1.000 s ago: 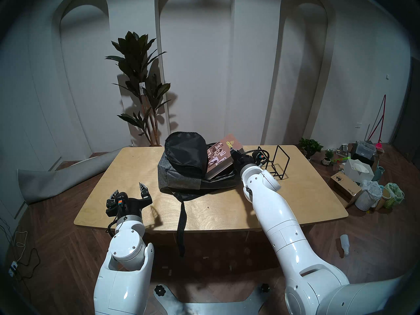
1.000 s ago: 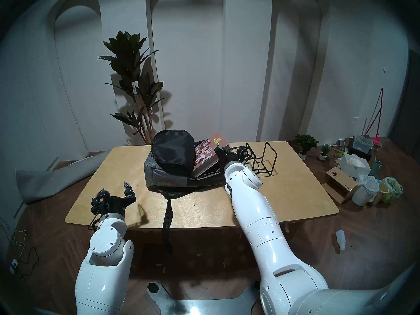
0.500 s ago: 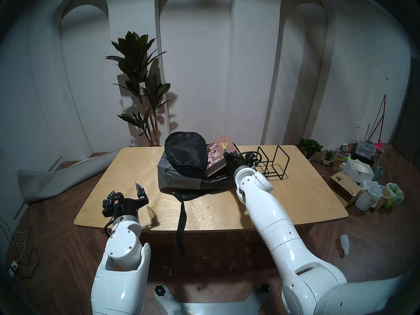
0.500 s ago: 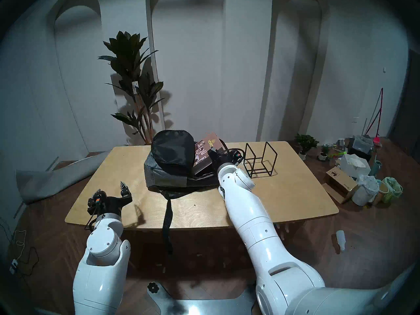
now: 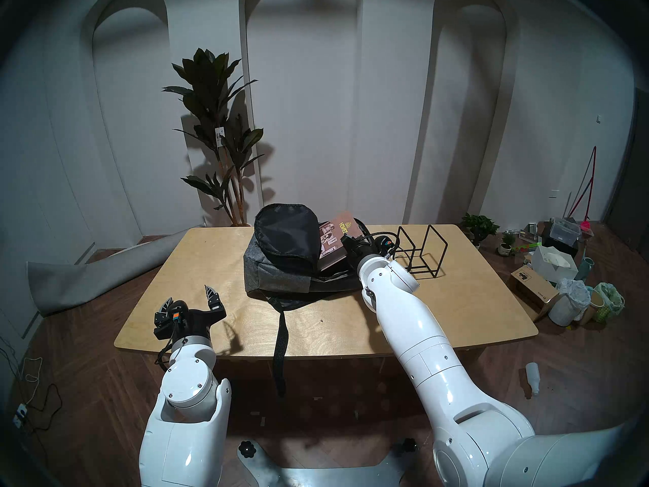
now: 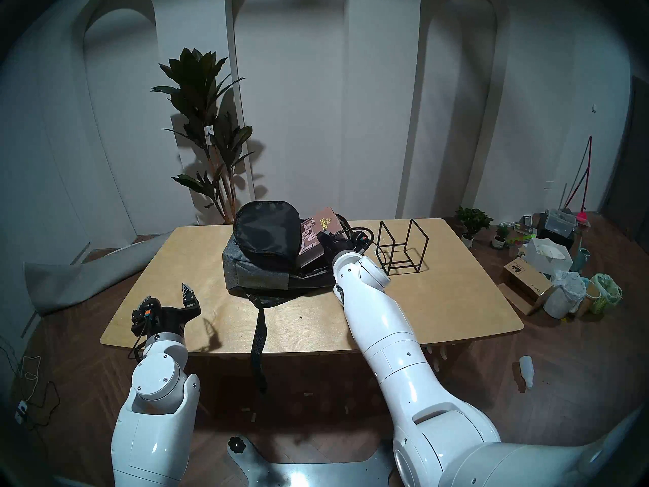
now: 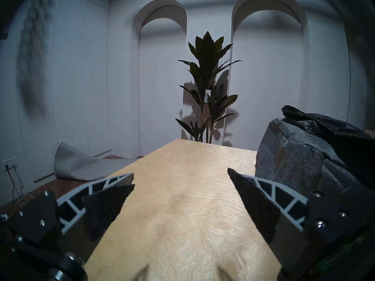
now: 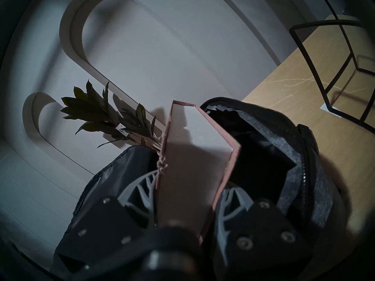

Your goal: Put the book into the bag and close the bag

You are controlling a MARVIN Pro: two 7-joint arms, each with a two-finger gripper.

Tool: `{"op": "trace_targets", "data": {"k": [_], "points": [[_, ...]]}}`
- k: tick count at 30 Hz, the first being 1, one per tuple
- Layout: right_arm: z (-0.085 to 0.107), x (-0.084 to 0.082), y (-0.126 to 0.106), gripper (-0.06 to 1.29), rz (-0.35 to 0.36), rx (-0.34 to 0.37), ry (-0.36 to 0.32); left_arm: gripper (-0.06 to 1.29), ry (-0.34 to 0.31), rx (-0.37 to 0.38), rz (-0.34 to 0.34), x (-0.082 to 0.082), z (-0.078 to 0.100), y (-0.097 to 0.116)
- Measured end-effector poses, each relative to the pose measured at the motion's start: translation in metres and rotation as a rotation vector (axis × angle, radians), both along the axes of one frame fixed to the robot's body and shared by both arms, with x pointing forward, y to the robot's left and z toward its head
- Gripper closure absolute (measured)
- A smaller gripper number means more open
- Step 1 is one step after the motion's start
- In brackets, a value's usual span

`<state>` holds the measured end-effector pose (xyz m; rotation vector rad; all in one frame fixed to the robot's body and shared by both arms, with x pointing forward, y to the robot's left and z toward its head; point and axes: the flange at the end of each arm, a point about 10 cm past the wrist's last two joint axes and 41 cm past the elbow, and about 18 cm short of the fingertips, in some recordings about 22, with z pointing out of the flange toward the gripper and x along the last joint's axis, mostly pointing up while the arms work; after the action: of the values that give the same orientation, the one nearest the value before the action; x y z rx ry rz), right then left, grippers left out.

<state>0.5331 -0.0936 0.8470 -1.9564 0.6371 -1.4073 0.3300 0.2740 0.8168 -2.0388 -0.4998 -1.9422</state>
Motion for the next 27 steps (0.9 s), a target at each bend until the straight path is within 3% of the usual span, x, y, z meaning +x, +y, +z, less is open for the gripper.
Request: {"op": "trace_targets", "data": {"k": [10,27], "points": [[0.002,-0.001,0.011,0.85,0.014,-0.034,0.046,-0.02,-0.005,-0.011,0.009,-0.001,0.001,0.000],[-0.005,0.011,0.016,0.85,0.025,-0.018,0.144,-0.02,-0.006,-0.017,-0.003,0.000,0.002,-0.006]]}}
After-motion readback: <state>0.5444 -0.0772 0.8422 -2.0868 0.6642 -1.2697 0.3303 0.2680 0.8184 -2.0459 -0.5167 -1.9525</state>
